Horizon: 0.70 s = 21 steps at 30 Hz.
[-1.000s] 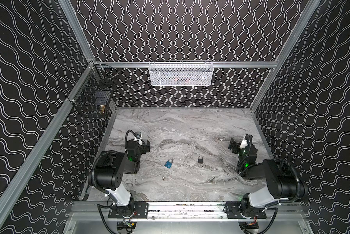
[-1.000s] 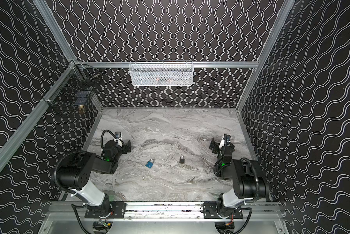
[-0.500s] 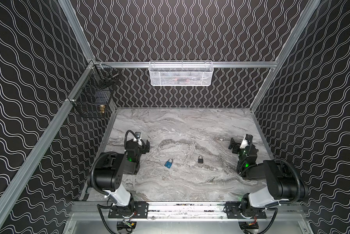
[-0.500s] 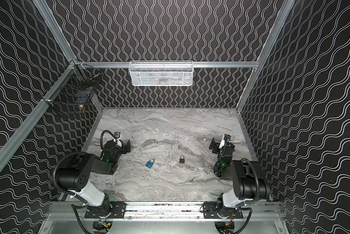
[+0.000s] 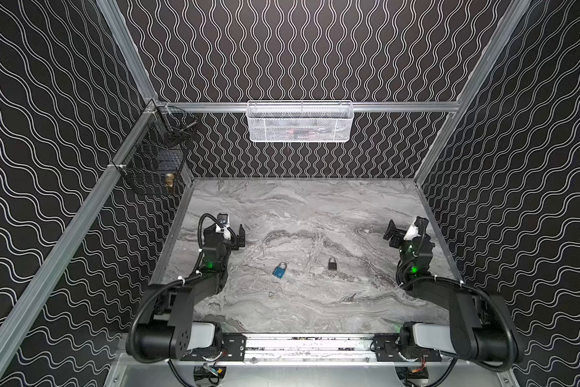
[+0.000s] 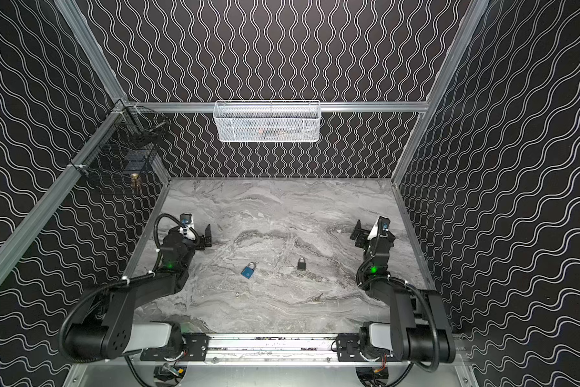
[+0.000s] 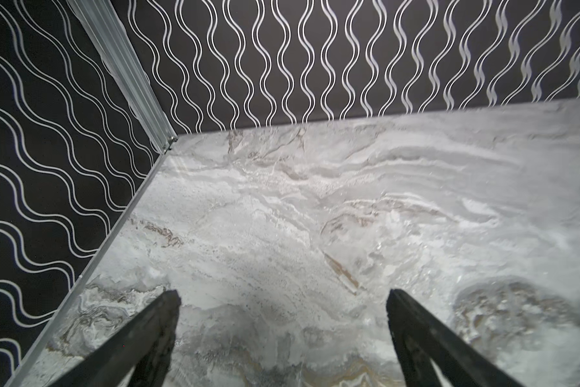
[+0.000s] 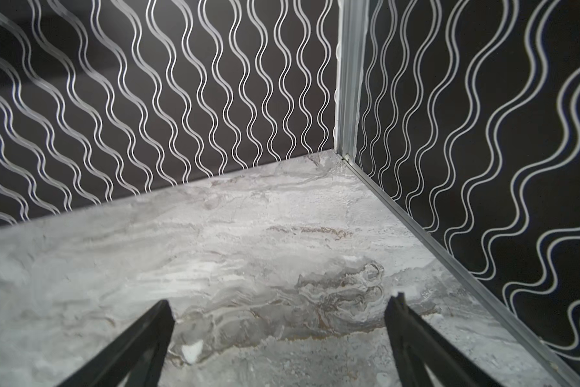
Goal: Unlock with the key
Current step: 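Raise both arms and move them forward over the padlocks and key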
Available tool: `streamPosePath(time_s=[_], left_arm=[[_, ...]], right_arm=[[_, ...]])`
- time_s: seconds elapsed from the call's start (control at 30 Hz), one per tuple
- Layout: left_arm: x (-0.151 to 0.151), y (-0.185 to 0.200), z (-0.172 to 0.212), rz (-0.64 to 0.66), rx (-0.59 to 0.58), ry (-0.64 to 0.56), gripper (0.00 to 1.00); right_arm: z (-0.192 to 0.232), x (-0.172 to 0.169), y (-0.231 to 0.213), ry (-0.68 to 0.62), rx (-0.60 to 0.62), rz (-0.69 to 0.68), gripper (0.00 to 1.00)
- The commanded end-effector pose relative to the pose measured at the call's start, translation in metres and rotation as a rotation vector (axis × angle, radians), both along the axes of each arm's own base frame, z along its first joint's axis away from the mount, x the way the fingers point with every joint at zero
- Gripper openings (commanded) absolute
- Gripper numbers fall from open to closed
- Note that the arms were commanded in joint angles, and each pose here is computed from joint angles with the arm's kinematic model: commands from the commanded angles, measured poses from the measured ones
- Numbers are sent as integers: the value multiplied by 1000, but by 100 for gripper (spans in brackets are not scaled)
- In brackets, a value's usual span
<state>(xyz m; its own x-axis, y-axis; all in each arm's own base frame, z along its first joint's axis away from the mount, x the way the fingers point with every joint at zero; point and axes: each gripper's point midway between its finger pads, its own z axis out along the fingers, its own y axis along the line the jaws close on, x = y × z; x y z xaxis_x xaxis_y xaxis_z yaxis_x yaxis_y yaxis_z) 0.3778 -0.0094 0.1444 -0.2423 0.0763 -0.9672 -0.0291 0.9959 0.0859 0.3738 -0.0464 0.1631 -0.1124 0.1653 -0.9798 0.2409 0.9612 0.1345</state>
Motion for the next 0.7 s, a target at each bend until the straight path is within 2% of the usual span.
streamPosePath(time_s=[0.0,0.1,0.23,0.37,0.47,0.6,0.67], left_arm=[[-6,-9,13,-37,-99,1,99],[-13,-11,33,-24,-227,-27,99],[-20,-19,57,-45,-368,-27,99],[-27,-22,56,-2,-550,32,99],[-32,-21,36,65,-668,124,99],[-30,-42,23,-29,-677,248,99],[-32,-45,17,-31,-699,285,99]], right_arm=[[-7,-6,-3,66,110,-32,99],[1,-4,10,77,199,28,99],[-2,-10,8,155,420,-51,99],[-14,-20,17,253,586,-77,99],[-21,-24,37,337,617,22,99],[-15,-37,56,378,610,130,99],[-15,-45,64,390,618,174,99]])
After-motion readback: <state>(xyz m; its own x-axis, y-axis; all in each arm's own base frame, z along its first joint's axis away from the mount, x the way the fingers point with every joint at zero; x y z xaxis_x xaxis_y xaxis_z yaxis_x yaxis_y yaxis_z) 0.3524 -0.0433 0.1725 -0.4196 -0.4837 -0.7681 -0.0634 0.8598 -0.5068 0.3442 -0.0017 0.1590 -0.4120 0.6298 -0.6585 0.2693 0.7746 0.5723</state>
